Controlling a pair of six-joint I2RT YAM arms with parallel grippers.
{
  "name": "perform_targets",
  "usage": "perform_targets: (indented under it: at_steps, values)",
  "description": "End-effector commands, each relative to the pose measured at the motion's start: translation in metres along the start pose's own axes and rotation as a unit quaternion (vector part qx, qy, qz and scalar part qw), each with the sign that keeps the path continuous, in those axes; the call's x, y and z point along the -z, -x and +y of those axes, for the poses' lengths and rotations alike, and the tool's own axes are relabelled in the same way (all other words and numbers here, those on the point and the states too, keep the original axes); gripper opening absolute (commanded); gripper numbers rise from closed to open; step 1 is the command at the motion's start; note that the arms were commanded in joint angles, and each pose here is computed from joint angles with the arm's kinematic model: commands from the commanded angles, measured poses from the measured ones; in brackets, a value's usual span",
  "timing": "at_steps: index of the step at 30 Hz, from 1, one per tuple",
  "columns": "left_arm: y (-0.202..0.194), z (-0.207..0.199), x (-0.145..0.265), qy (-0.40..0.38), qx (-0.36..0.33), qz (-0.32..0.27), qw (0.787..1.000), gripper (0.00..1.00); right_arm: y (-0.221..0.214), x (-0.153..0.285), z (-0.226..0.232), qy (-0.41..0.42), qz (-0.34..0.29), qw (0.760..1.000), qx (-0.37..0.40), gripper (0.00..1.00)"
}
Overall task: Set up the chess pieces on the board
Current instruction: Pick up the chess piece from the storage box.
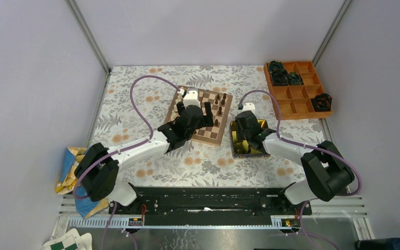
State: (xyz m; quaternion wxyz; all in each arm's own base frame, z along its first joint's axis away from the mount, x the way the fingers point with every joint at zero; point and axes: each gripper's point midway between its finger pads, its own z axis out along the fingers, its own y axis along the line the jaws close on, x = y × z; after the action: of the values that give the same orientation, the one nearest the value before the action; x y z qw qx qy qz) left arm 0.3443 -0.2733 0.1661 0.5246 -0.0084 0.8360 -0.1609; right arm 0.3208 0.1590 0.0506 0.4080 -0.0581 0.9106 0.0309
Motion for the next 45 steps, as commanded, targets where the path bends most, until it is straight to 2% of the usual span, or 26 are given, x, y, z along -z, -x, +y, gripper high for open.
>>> perform_targets:
  at_steps: [1, 9, 23, 28, 45]
  values:
    - [0.016, -0.004, 0.006, -0.004, 0.021, -0.031, 0.999, 0.91, 0.004, 0.002, 0.01, 0.014, 0.0, 1.0, 0.008, 0.34]
    - [0.016, -0.004, 0.006, -0.003, 0.021, -0.031, 0.999, 0.91, 0.005, 0.003, 0.009, 0.011, -0.001, 1.0, 0.01, 0.26]
    - [0.018, -0.003, 0.007, -0.001, 0.023, -0.031, 0.999, 0.91, 0.01, 0.007, 0.01, 0.013, -0.01, 1.0, 0.01, 0.05]
    - [0.019, -0.003, 0.007, -0.001, 0.024, -0.033, 0.999, 0.91, 0.017, 0.011, 0.012, 0.015, -0.019, 1.0, 0.007, 0.0]
    - [0.023, -0.004, 0.009, -0.001, 0.025, -0.036, 0.999, 0.91, 0.037, 0.023, 0.014, 0.018, -0.039, 0.999, 0.002, 0.0]
